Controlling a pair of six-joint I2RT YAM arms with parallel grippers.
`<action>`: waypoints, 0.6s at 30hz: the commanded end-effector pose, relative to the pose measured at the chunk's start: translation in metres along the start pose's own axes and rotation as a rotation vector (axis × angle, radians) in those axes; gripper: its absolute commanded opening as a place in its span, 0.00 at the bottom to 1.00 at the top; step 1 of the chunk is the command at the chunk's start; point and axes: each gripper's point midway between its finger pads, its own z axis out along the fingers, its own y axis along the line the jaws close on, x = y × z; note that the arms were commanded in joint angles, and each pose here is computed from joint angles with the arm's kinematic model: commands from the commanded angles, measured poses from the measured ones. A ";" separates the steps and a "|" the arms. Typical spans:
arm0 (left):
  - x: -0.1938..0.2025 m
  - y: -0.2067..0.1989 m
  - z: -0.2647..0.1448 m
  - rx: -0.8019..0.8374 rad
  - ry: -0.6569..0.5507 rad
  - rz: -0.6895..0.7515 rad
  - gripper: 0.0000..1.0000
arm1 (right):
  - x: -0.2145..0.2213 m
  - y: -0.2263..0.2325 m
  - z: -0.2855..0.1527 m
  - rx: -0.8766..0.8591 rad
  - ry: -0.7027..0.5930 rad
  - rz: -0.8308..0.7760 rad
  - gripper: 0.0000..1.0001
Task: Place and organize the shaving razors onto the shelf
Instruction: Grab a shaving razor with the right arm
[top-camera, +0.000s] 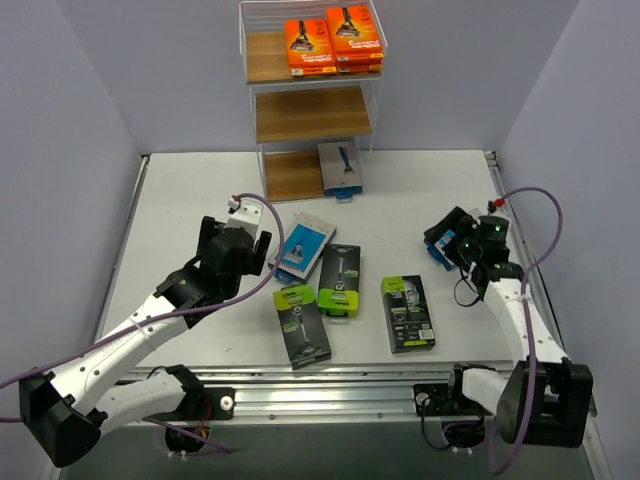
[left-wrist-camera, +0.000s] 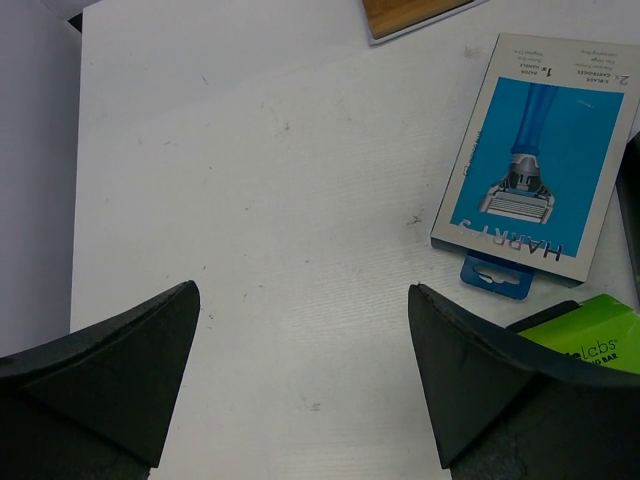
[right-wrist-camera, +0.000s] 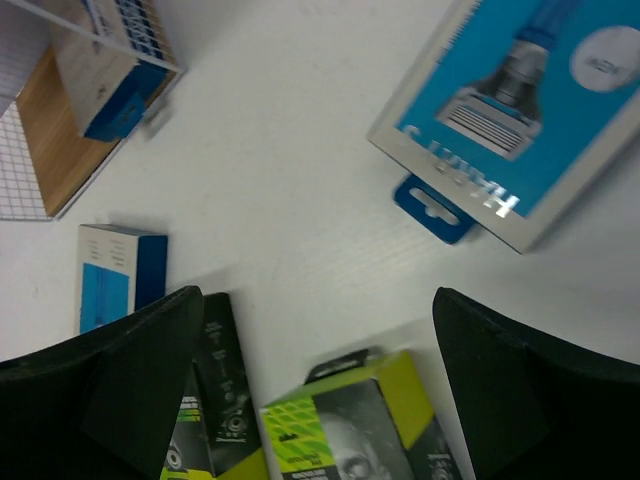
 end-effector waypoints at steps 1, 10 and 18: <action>-0.018 0.008 -0.010 -0.013 -0.068 -0.040 0.94 | 0.006 -0.028 -0.014 0.008 -0.008 0.056 0.94; -0.018 -0.004 -0.010 0.042 -0.050 -0.031 0.94 | 0.022 -0.058 -0.021 -0.021 0.008 0.167 0.94; -0.019 -0.008 -0.012 0.061 -0.040 -0.028 0.94 | 0.055 -0.100 -0.023 -0.063 0.002 0.445 0.87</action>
